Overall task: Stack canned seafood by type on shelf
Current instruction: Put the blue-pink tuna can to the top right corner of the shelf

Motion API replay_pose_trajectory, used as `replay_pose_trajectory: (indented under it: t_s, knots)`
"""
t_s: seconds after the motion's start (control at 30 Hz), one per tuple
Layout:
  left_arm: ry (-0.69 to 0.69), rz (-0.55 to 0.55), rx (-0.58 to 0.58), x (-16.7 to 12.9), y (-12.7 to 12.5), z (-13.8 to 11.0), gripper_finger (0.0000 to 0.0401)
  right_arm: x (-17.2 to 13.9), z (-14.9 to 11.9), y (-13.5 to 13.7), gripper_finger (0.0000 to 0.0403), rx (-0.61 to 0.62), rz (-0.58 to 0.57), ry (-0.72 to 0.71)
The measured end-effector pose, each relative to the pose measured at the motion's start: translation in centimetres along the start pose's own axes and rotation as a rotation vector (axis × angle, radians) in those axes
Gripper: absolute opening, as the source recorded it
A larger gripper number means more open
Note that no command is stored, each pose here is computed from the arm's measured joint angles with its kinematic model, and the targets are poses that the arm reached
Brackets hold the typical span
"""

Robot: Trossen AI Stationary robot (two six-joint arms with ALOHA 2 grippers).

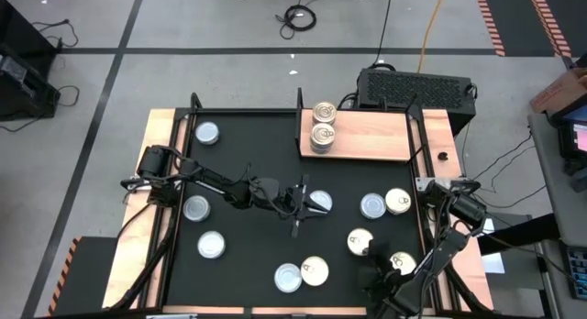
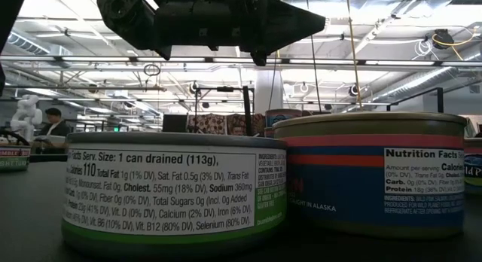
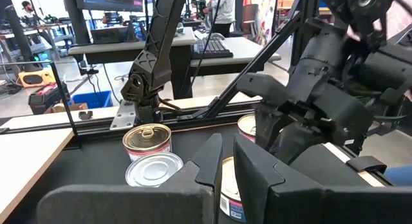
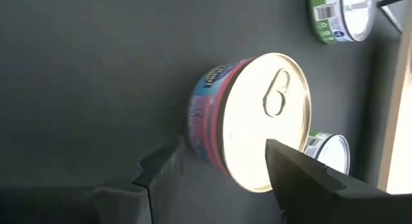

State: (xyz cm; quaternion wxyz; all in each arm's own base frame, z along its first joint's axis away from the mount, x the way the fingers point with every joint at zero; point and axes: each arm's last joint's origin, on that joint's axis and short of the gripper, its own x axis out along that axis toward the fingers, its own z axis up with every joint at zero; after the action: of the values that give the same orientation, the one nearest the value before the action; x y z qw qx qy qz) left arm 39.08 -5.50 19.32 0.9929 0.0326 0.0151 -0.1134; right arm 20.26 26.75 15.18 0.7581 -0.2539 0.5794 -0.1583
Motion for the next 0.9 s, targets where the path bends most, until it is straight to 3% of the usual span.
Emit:
replay_pose_trajectory:
  t_s: [0.23,0.53,0.9]
  knots:
    - [0.007,0.000,0.000,0.0,0.0,-0.1,0.0042,1.1,-0.6,0.3,0.0163,-0.005,-0.013,-0.012]
    - [0.007,0.002,0.001,0.0,0.1,-0.1,0.0042,1.6,-0.8,0.3,0.0012,0.003,-0.027,-0.050]
    - [0.007,0.002,0.001,0.0,0.1,-0.1,0.0042,1.7,-0.8,-0.6,0.0000,-0.009,-0.103,-0.012]
